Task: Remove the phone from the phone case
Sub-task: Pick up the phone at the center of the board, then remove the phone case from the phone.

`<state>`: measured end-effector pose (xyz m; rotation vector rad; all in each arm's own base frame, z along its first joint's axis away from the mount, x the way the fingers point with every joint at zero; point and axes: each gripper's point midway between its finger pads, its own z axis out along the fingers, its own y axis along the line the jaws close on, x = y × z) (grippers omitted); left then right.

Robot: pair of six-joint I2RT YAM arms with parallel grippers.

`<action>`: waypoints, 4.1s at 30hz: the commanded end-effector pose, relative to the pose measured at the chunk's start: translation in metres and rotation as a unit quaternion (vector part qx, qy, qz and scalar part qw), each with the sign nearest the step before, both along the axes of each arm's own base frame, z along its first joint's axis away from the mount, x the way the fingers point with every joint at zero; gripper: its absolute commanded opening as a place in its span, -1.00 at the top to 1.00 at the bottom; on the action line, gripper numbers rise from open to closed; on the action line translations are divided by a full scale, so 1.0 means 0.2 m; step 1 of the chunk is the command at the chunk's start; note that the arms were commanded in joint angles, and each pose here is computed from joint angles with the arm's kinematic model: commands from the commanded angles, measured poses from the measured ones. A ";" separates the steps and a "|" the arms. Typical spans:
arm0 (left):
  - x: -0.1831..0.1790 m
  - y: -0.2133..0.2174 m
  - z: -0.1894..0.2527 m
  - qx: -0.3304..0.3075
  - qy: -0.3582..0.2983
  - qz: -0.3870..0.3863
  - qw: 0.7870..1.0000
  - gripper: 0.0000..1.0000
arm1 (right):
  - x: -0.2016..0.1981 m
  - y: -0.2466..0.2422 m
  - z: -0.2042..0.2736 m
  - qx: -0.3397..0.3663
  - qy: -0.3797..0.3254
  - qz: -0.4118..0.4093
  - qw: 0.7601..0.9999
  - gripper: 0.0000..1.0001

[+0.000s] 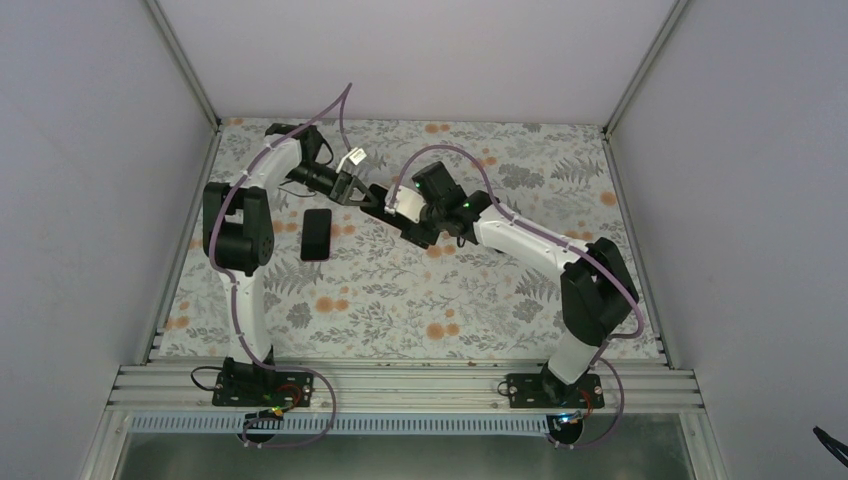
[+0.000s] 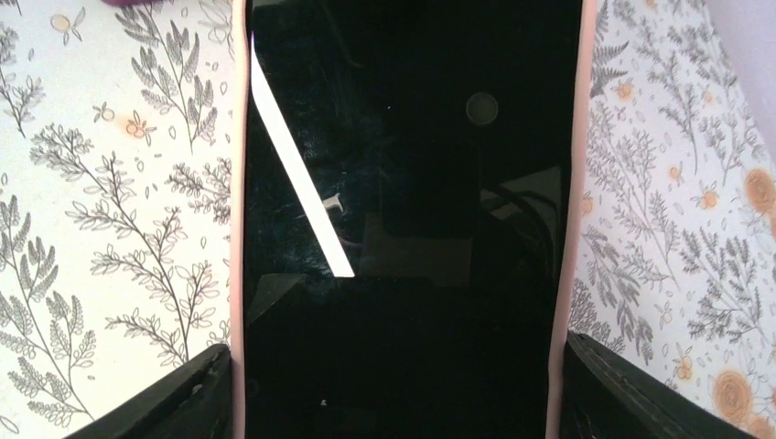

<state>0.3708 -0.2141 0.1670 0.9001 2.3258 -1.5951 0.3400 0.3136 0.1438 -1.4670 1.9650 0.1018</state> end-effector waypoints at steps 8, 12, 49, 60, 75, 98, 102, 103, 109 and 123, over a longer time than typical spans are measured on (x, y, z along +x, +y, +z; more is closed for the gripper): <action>-0.02 -0.06 0.12 -0.024 -0.055 -0.023 0.998 0.95 | 0.00 0.16 0.23 0.054 -0.033 0.033 0.997 0.00; -0.03 -0.03 0.25 -0.007 -0.126 -0.035 0.991 0.95 | -0.21 0.17 0.22 0.053 0.059 0.112 0.991 -0.79; -0.52 -0.14 0.71 0.155 -0.474 -0.166 0.851 0.95 | -0.12 -0.15 0.20 0.111 0.196 0.154 0.962 -0.76; -0.58 -0.16 0.68 0.146 -0.457 -0.188 0.857 0.95 | -0.04 -0.14 0.19 0.112 0.189 0.145 0.965 -0.73; -0.74 -0.25 0.51 0.129 -0.404 -0.245 0.872 0.95 | 0.18 -0.15 0.34 0.140 0.129 0.090 0.978 -0.74; -0.74 -0.54 0.89 -0.050 -0.417 -0.232 0.877 0.95 | 0.16 0.02 0.44 0.152 0.085 0.070 0.982 -0.80; -0.82 -0.53 0.98 -0.083 -0.409 -0.247 0.874 0.95 | 0.43 -0.13 0.34 0.110 0.020 -0.023 0.993 -0.94; -0.84 -0.52 0.98 -0.082 -0.414 -0.249 0.872 0.95 | 0.49 -0.18 0.33 0.108 0.017 -0.040 0.993 -0.94; -0.85 -0.47 0.95 -0.047 -0.429 -0.245 0.868 0.95 | 0.67 -0.36 0.24 0.079 0.009 -0.066 0.995 -0.99; -0.82 -0.46 0.89 -0.026 -0.432 -0.241 0.868 0.95 | 0.58 -0.48 0.29 0.091 0.037 -0.046 0.994 -1.00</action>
